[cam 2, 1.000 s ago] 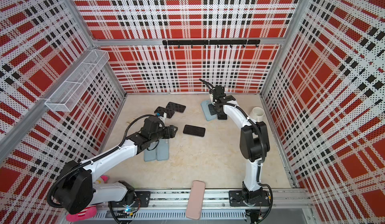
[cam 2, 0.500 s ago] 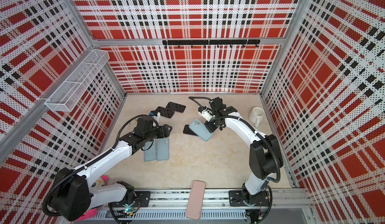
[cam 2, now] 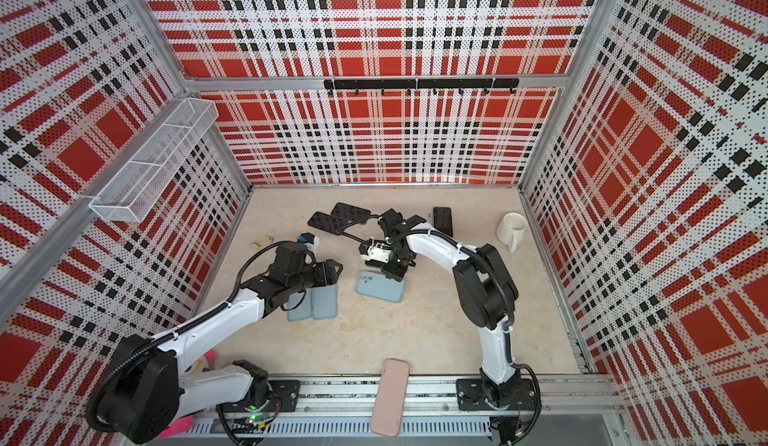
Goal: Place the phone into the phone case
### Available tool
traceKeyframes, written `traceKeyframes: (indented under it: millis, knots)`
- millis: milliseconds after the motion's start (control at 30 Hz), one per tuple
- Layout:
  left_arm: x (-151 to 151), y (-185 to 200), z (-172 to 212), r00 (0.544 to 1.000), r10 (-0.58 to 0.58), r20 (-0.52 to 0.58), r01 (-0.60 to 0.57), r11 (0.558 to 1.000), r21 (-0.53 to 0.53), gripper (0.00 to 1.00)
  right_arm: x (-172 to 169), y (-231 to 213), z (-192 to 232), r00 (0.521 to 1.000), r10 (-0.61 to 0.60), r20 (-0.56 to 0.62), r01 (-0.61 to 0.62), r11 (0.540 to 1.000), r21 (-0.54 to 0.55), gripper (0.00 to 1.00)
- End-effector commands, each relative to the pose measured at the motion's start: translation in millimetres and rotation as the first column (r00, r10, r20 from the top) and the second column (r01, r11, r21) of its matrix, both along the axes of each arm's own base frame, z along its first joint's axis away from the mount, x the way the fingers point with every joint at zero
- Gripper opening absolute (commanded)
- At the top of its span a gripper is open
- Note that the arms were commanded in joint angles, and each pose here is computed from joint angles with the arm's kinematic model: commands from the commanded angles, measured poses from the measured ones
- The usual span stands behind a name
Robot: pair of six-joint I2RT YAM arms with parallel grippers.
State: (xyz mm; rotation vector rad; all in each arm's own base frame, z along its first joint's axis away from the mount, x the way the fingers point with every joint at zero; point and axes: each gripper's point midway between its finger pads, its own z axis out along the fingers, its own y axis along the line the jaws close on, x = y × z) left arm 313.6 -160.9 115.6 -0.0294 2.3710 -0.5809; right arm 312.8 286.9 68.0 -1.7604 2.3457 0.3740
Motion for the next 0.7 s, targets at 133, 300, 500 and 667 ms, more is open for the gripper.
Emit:
traceKeyframes:
  millis: [133, 300, 500, 667]
  knots:
    - [8.4, -8.9, 0.3, 1.0, -0.018, 0.009, 0.018, 1.0, -0.025, 0.77, -3.5, -1.4, 4.2, 0.993, 0.111, 0.032, -0.11, 0.993, -0.039, 0.25]
    - [12.8, -11.4, 4.0, 1.0, -0.017, 0.022, 0.018, 0.999, -0.042, 0.77, 0.5, -15.1, 15.1, 0.991, 0.097, 0.095, -0.092, 0.994, -0.051, 0.56]
    - [14.0, -15.7, -2.3, 0.999, -0.049, -0.005, 0.048, 0.994, -0.102, 0.76, 21.4, -30.1, 11.3, 0.988, 0.068, 0.135, -0.065, 0.997, -0.03, 0.93]
    - [7.3, 1.8, -7.1, 0.999, -0.038, -0.039, 0.032, 0.99, -0.137, 0.77, 44.0, -33.8, -2.3, 0.988, 0.093, 0.121, -0.089, 0.995, -0.039, 1.0]
